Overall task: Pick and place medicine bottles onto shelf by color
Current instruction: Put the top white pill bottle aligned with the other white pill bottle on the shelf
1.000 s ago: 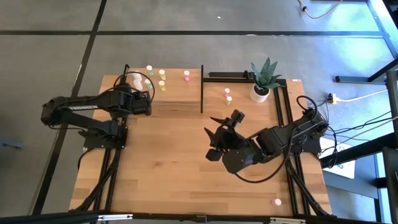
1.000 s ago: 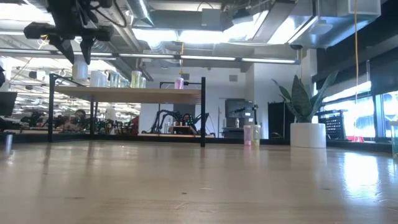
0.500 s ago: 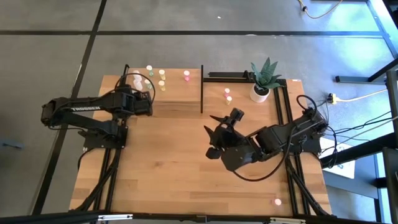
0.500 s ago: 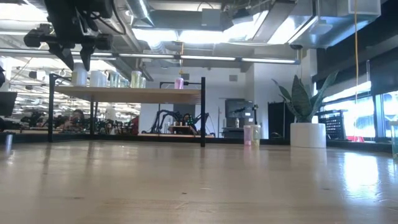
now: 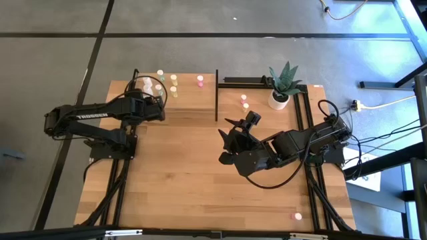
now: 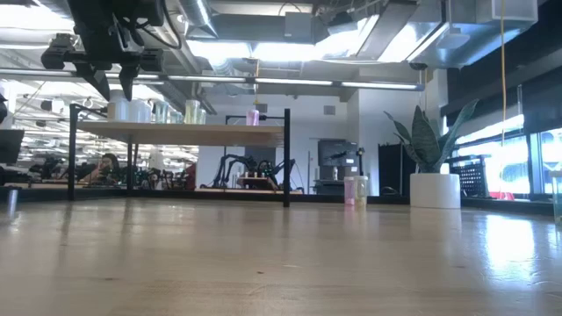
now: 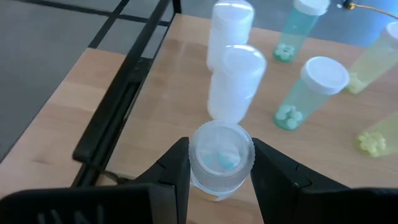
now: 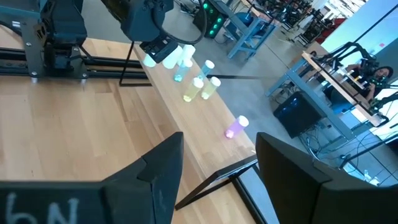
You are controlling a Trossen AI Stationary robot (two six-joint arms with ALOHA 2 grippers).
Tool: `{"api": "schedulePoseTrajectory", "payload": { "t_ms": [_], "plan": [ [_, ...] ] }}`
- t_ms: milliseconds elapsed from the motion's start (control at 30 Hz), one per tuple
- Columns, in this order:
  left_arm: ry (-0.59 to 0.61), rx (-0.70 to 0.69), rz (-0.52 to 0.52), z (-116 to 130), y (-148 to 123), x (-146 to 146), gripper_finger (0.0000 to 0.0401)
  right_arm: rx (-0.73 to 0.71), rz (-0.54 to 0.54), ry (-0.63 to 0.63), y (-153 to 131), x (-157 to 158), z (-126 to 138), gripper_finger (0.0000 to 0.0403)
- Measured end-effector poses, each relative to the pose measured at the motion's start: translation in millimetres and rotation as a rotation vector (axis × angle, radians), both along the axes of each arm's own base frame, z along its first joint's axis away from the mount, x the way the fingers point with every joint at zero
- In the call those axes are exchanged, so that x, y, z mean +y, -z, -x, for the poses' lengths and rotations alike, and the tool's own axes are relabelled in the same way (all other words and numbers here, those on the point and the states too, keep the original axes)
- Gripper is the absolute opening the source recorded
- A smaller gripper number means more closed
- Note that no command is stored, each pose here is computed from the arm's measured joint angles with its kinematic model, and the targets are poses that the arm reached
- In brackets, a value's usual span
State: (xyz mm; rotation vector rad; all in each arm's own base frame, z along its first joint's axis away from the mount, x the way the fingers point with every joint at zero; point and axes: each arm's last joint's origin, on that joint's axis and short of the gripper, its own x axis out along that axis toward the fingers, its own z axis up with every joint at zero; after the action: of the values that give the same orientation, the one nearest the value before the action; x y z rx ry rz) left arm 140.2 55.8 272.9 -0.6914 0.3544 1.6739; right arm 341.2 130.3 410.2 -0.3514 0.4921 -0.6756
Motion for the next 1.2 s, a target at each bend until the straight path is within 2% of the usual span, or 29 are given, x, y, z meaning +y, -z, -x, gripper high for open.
{"api": "schedulePoseTrajectory", "payload": {
  "t_ms": [1200],
  "plan": [
    [-0.015, 0.012, 0.027, 1.5, 0.1, 5.6, 0.0122, 0.023, -0.047, -0.055, 1.1, 1.0, -0.8, 0.0202]
  ]
}}
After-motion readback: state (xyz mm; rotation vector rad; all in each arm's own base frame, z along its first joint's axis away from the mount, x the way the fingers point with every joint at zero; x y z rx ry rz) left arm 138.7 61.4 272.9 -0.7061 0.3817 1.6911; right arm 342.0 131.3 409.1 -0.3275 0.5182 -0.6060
